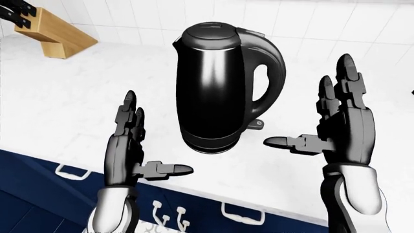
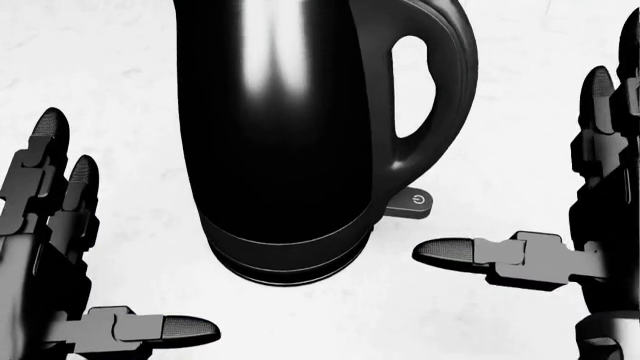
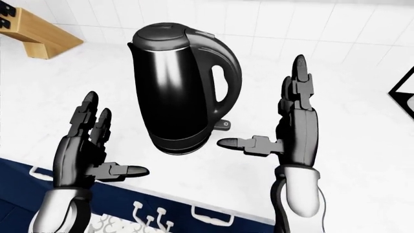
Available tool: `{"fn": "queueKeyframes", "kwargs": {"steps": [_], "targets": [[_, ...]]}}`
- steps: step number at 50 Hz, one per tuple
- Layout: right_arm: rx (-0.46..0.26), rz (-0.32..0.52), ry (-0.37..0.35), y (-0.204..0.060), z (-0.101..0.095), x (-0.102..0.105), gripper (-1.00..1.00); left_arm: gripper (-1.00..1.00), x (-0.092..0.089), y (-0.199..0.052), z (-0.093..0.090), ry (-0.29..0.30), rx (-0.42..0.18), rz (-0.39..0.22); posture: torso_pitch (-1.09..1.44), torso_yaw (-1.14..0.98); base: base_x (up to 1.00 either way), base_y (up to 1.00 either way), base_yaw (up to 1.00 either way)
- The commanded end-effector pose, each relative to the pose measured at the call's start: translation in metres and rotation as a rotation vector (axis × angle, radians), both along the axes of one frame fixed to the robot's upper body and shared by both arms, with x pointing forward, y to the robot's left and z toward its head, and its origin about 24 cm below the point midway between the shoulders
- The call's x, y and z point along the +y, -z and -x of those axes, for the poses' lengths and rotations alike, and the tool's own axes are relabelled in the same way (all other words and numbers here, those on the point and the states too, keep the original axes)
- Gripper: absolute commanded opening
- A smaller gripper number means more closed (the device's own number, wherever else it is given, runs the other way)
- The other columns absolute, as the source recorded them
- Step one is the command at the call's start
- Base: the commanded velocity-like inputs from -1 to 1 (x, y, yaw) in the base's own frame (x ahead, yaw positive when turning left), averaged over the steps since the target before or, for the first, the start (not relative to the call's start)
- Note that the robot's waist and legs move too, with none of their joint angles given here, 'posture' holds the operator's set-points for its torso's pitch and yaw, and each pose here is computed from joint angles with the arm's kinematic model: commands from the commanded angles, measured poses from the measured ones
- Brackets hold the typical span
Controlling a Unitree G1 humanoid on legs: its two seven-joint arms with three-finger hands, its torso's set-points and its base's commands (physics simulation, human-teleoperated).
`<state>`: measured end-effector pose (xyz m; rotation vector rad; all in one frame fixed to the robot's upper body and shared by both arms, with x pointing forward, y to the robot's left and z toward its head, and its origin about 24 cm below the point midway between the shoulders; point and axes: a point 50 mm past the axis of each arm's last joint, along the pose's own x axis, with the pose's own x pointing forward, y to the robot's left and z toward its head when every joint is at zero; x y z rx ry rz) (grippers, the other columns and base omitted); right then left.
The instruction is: Press down the lever to turn on the electric kettle.
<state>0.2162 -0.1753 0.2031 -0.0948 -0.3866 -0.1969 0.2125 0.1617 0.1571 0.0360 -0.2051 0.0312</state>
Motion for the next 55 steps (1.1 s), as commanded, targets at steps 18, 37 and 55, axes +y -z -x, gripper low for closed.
{"fn": "queueKeyframes", "kwargs": {"steps": [18,37,55], "targets": [[-0.041,0.065,0.079,-0.046,0.001,-0.007,1.0,1.0,0.0,-0.014,0.004,0.001,-0.083,-0.004,0.0,0.0,0.0,0.0,0.0],[0.006,0.075,0.161,-0.066,-0.015,-0.024,1.0,1.0,-0.001,-0.014,0.003,0.002,-0.084,-0.006,0.0,0.0,0.0,0.0,0.0],[0.204,0.148,0.261,-0.058,-0.043,-0.027,1.0,1.0,0.0,-0.014,0.004,0.001,-0.086,-0.006,0.0,0.0,0.0,0.0,0.0]]}}
